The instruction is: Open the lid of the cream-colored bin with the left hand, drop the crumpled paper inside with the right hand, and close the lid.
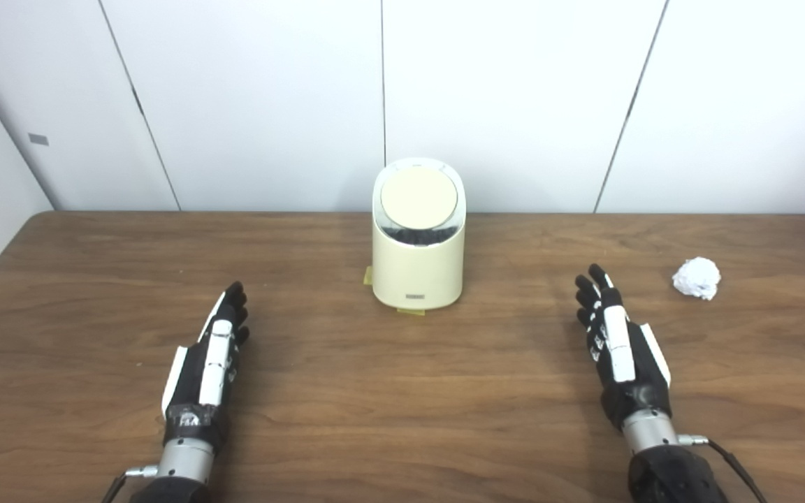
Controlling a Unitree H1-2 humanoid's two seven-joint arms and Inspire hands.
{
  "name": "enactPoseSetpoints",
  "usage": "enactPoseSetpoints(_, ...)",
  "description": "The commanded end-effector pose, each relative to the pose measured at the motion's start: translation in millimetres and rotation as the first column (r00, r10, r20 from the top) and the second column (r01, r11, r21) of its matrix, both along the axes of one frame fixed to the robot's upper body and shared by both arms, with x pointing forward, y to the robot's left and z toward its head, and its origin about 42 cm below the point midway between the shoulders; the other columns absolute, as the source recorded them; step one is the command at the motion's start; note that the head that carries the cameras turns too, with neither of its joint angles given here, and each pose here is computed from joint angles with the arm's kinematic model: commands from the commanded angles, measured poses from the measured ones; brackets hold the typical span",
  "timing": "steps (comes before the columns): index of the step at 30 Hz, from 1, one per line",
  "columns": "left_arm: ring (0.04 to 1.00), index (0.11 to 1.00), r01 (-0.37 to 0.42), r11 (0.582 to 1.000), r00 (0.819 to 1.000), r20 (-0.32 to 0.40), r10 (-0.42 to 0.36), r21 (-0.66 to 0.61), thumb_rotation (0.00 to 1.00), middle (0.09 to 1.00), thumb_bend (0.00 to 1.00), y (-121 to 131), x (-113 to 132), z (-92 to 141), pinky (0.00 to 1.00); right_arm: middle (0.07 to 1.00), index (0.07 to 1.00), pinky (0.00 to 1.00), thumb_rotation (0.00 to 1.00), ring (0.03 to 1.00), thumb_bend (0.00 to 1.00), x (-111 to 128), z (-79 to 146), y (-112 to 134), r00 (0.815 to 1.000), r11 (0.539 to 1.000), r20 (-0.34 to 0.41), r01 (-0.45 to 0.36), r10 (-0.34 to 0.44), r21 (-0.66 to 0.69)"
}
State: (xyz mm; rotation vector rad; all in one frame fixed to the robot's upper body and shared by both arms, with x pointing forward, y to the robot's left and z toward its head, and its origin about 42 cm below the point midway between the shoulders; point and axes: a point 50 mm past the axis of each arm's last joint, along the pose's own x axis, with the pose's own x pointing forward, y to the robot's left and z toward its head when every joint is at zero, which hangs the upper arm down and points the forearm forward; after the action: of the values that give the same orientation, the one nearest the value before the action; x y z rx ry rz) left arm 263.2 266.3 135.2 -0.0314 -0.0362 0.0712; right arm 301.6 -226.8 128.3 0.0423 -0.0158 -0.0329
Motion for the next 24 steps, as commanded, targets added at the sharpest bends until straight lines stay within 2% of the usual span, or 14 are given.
enactPoseSetpoints(1, 1.0, 1.0, 0.005, 1.0, 0.998, 0.068, -0.005, 0.007, 0.91, 0.983, 0.52, -2.2, 4.9, 15.9, 1.0, 0.953, 0.982, 0.98, 0.97, 0.972, 0.65, 7.5, 18.1, -0.1, 0.996, 1.0, 0.085, -0.013, 0.014, -0.009)
enactPoseSetpoints(16, 1.0, 1.0, 0.017, 1.0, 0.998, 0.066, -0.017, 0.003, 0.89, 0.996, 0.49, -1.6, 5.2, 13.5, 1.0, 0.951, 0.983, 0.99, 0.97, 0.971, 0.64, 8.6, 15.7, 0.2, 0.996, 1.0, 0.083, -0.015, 0.016, -0.007)
enactPoseSetpoints(17, 1.0, 1.0, 0.017, 1.0, 0.998, 0.061, -0.018, 0.011, 0.87, 0.994, 0.48, -1.3, 6.0, 13.2, 1.0, 0.95, 0.982, 0.99, 0.97, 0.969, 0.64, 9.1, 14.9, 0.2, 0.996, 1.0, 0.082, -0.014, 0.015, -0.008)
enactPoseSetpoints(20, 0.998, 1.0, -0.001, 0.997, 0.999, 0.046, -0.003, 0.077, 0.62, 0.972, 0.51, -1.3, 9.9, 14.8, 1.0, 0.952, 0.983, 0.99, 0.98, 0.97, 0.65, 11.1, 11.2, -0.9, 0.997, 1.0, 0.076, -0.015, 0.015, -0.006)
enactPoseSetpoints(21, 0.991, 1.0, -0.007, 0.996, 0.999, 0.048, 0.002, 0.088, 0.5, 0.96, 0.56, -1.6, 12.2, 16.6, 1.0, 0.951, 0.983, 0.99, 0.98, 0.969, 0.66, 12.2, 9.4, -1.4, 0.997, 1.0, 0.072, -0.015, 0.015, -0.003)
enactPoseSetpoints(23, 0.986, 1.0, -0.014, 0.995, 0.999, 0.052, 0.009, 0.096, 0.42, 0.955, 0.61, -2.0, 16.1, 21.1, 1.0, 0.954, 0.985, 0.99, 0.97, 0.972, 0.66, 13.6, 6.9, -2.0, 0.998, 1.0, 0.068, -0.014, 0.014, 0.002)
enactPoseSetpoints(24, 0.985, 1.0, -0.02, 0.994, 0.998, 0.057, 0.014, 0.111, 0.41, 0.955, 0.62, -2.2, 19.8, 25.0, 1.0, 0.956, 0.986, 0.99, 0.97, 0.973, 0.66, 15.1, 5.2, -2.2, 0.998, 1.0, 0.066, -0.013, 0.013, 0.004)
